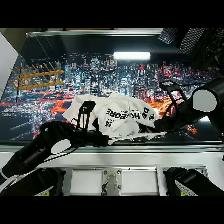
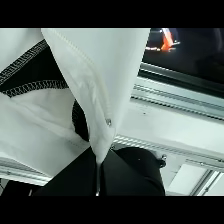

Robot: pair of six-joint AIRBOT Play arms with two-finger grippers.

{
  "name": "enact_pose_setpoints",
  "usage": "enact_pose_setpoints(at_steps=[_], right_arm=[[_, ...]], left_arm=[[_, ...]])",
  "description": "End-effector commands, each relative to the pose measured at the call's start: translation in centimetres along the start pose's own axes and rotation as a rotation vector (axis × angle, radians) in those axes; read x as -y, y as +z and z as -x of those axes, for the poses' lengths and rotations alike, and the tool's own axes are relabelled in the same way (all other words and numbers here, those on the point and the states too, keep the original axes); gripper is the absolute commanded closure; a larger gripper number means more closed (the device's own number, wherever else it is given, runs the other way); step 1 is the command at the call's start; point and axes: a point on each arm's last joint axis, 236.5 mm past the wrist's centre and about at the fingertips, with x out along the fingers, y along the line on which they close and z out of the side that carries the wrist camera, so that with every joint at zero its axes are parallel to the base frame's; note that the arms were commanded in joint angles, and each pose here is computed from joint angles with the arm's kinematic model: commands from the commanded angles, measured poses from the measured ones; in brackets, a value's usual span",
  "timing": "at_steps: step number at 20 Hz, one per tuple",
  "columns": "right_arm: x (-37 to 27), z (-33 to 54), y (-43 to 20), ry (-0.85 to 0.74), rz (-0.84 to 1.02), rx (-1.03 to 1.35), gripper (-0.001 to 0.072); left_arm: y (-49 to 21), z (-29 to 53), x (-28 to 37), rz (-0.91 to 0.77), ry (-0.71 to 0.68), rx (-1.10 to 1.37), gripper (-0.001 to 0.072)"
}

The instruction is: Fold the clothes and pants, and hang the long-sleeved shirts on hangers.

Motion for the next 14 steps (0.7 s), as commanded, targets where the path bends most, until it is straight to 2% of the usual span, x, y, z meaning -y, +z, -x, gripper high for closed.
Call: enact_pose_setpoints(at_steps=[1, 2, 3, 4, 5, 9, 14], right_arm=[[-0.1, -0.4, -0.5, -0.002, -0.010, -0.016, 0.0700], [-0.1, -0.4, -0.5, -0.002, -0.010, -0.016, 0.0701], [-0.2, -0.4, -0.5, 0.002, -0.009, -0.017, 0.0700], [-0.3, -0.3, -0.6, 0.006, -0.008, -0.018, 0.0700], [-0.4, -0.3, -0.6, 0.011, -0.006, -0.019, 0.0700], [-0.4, -0.3, -0.6, 0.013, -0.005, -0.020, 0.0697], [-0.4, -0.3, -0.6, 0.012, -0.006, -0.022, 0.0697]], left_arm=[[-0.9, -0.6, 0.9, 0.012, -0.034, -0.011, 0.0694], [-0.8, -0.5, 1.0, -0.002, -0.038, -0.008, 0.0609], [-0.4, -0.1, 1.4, -0.010, -0.048, 0.004, 0.0265], [0.3, 0.5, 2.0, -0.017, -0.060, 0.025, 0.0034], [1.4, 1.6, 2.7, -0.040, -0.079, 0.057, 0.0013], [7.1, 6.1, 3.0, -0.076, -0.104, 0.214, 0.0013], [12.2, 9.9, -5.1, 0.000, 0.042, 0.311, 0.0013]])
